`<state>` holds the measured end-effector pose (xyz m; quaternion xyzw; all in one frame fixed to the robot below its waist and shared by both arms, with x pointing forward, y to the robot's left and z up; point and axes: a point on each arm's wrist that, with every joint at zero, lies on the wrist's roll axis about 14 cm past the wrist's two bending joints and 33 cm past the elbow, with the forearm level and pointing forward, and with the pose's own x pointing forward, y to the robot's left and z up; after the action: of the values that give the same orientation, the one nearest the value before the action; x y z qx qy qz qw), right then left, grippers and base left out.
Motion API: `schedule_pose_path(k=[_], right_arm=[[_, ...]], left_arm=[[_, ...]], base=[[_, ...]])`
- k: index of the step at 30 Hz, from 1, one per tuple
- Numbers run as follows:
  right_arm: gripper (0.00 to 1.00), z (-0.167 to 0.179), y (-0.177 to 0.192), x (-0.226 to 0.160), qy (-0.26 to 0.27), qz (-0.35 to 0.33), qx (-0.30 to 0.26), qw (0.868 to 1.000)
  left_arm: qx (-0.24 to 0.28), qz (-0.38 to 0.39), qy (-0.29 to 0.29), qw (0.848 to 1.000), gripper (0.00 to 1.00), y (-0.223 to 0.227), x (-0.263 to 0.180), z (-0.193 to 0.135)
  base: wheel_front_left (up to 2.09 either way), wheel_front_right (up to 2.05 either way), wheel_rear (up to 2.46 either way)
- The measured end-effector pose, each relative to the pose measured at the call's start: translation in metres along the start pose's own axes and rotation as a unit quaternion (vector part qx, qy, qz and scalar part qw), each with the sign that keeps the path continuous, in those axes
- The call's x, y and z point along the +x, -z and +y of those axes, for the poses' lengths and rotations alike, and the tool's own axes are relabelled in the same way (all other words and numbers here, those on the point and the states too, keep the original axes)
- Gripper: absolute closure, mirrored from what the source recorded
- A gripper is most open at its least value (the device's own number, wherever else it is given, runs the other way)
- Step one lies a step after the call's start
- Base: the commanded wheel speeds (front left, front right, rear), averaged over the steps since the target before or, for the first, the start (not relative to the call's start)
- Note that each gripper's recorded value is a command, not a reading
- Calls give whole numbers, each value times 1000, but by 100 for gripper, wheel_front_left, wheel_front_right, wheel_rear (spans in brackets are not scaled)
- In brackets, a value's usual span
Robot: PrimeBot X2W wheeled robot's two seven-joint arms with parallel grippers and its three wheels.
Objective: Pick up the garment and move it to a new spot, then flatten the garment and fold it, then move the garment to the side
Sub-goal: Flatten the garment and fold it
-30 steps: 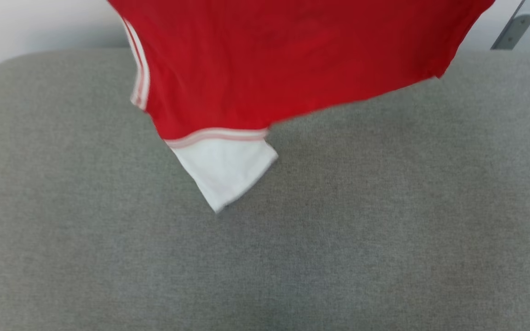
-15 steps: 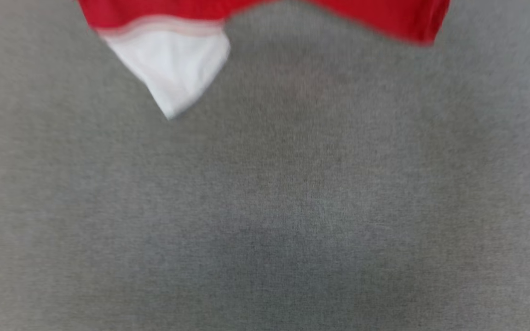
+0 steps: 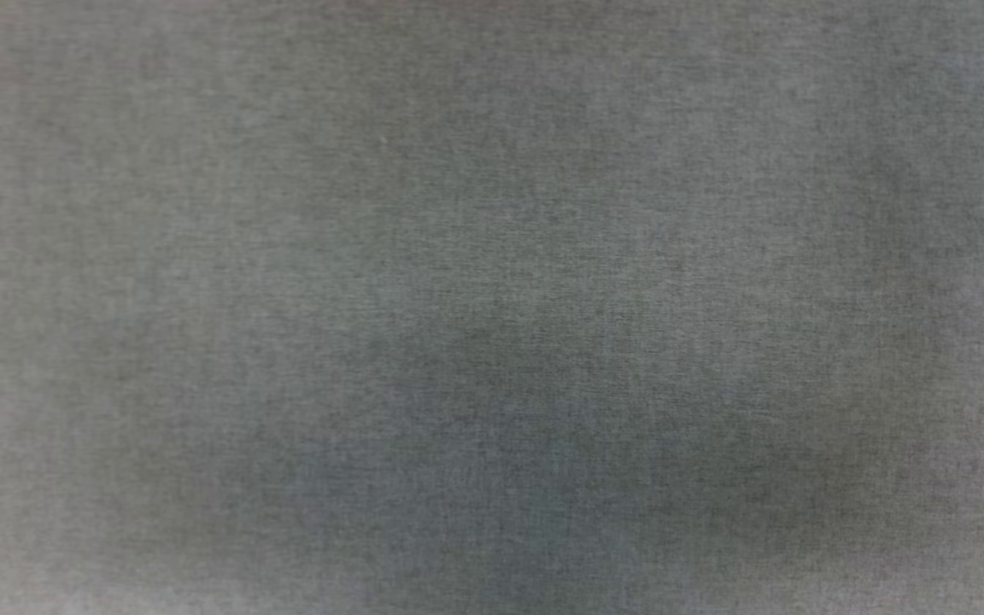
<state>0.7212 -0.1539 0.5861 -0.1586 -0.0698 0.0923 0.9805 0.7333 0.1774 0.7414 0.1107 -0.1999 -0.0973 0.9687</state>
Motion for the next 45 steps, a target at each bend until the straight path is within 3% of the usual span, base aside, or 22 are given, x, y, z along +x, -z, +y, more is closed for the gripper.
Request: schedule_pose_path(k=[6, 11, 20, 33, 38, 45], right_arm=[[100, 29, 47, -24, -34, 92, 22, 995], [100, 50, 62, -54, -58, 140, 42, 988], [100, 70, 83, -128, -95, 210, 84, 969], [100, 68, 112, -272, -150, 337, 154, 917], [100, 79, 128, -322, -166, 397, 179, 885], [100, 99, 137, -379, -193, 468, 210, 837]], left_arm=[[-12, 153, 27, 988, 100, 81, -46, -18], [-30, 267, 64, 961, 100, 122, -107, -35], [-66, 405, 108, 905, 100, 144, -228, -41], [-140, 531, 93, 831, 100, 121, -419, -83], [-168, 571, 83, 799, 100, 113, -468, -99], [-211, 634, 76, 740, 100, 111, -523, -123]], base=[[0, 0, 0], [0, 0, 0], [0, 0, 0], [0, 0, 0], [0, 0, 0], [0, 0, 0]])
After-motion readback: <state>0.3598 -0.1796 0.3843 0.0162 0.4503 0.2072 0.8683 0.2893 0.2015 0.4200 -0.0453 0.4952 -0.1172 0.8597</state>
